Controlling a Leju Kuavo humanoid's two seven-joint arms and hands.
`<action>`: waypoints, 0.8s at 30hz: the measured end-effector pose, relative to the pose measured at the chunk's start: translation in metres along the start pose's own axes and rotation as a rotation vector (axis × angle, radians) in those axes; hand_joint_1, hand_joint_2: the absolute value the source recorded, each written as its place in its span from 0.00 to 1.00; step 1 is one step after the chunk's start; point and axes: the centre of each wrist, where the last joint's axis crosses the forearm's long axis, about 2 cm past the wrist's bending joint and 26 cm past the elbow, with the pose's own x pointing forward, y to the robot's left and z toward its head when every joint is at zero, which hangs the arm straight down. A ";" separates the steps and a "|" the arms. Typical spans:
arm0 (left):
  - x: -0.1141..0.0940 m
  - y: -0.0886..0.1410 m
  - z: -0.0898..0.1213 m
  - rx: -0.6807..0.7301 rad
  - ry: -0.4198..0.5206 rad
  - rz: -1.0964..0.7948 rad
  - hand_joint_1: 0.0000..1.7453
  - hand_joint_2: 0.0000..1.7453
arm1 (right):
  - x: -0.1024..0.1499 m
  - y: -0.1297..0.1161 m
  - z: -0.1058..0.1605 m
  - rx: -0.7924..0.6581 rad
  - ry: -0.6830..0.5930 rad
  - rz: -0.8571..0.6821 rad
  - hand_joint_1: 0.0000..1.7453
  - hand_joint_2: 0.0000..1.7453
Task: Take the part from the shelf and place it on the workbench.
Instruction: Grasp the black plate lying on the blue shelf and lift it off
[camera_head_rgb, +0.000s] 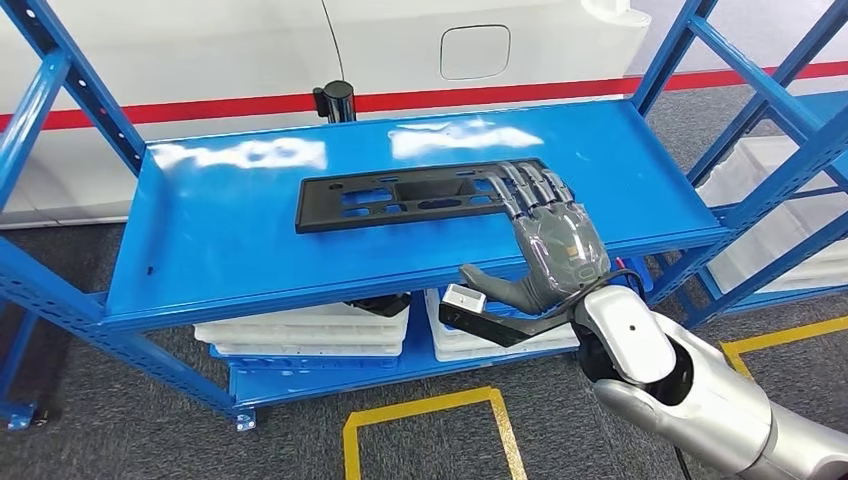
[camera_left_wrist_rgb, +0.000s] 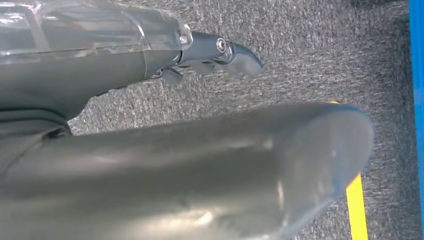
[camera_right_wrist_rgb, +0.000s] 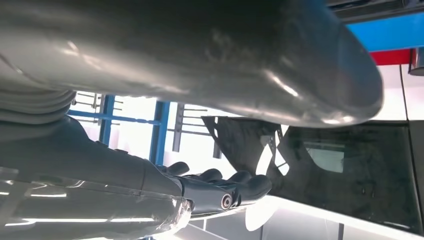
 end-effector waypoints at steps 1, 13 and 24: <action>0.000 0.000 0.000 0.000 0.000 0.000 0.00 0.00 | 0.000 0.001 0.000 0.002 -0.001 0.000 0.00 0.00; 0.004 -0.002 -0.002 -0.011 -0.004 -0.009 0.00 0.00 | 0.002 0.005 -0.002 0.039 -0.024 -0.025 0.00 0.00; 0.005 -0.002 -0.002 -0.018 -0.004 -0.018 0.00 0.00 | 0.009 0.014 -0.003 0.082 -0.078 -0.042 0.00 0.00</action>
